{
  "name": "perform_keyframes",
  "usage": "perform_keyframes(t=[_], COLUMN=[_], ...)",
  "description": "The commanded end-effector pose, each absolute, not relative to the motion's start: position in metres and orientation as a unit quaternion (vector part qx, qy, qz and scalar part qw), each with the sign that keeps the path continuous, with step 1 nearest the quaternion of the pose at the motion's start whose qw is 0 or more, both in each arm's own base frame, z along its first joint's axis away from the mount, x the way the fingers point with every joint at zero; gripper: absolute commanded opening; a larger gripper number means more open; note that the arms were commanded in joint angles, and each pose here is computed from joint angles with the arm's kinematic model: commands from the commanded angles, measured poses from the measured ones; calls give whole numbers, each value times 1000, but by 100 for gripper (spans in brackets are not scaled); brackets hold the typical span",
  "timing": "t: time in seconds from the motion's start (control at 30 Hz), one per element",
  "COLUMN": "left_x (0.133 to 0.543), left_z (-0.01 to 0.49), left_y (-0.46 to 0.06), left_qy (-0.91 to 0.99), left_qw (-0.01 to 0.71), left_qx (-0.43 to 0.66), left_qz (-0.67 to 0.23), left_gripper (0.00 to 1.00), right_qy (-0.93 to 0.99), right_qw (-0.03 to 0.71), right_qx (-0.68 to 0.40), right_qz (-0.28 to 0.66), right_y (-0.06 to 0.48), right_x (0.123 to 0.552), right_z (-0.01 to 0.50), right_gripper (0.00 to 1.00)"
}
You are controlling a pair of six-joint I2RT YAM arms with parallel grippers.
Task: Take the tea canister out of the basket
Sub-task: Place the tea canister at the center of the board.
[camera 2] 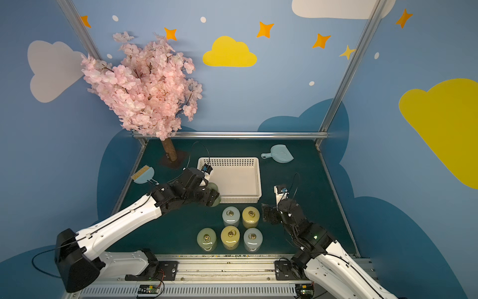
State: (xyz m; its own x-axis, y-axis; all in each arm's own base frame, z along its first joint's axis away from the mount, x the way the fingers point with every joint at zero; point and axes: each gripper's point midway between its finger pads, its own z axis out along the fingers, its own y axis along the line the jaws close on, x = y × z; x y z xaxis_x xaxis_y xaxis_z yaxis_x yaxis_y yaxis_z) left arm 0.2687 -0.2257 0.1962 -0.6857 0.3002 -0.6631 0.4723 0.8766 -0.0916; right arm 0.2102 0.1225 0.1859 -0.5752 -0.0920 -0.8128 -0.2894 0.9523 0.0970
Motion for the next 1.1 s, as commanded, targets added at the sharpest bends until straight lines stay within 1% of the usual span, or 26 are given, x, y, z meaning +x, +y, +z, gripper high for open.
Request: perform_keyframes(t=[0.0, 0.3, 0.5, 1.07], left_x=[263, 235, 222, 226], left_z=[216, 199, 191, 160], left_y=[-227, -215, -217, -226], left_qy=[894, 894, 890, 888], left_qw=[363, 349, 347, 349], left_qx=[213, 223, 236, 253], left_qz=[-155, -169, -182, -159], left_gripper=[41, 41, 40, 39], right_qy=[878, 879, 881, 881], right_qw=[456, 454, 450, 450], right_qx=[-100, -94, -92, -91], right_qz=[109, 110, 114, 115], right_y=[124, 126, 128, 127], right_x=[216, 219, 219, 217], right_z=[189, 190, 187, 187], right_gripper=[98, 99, 99, 98])
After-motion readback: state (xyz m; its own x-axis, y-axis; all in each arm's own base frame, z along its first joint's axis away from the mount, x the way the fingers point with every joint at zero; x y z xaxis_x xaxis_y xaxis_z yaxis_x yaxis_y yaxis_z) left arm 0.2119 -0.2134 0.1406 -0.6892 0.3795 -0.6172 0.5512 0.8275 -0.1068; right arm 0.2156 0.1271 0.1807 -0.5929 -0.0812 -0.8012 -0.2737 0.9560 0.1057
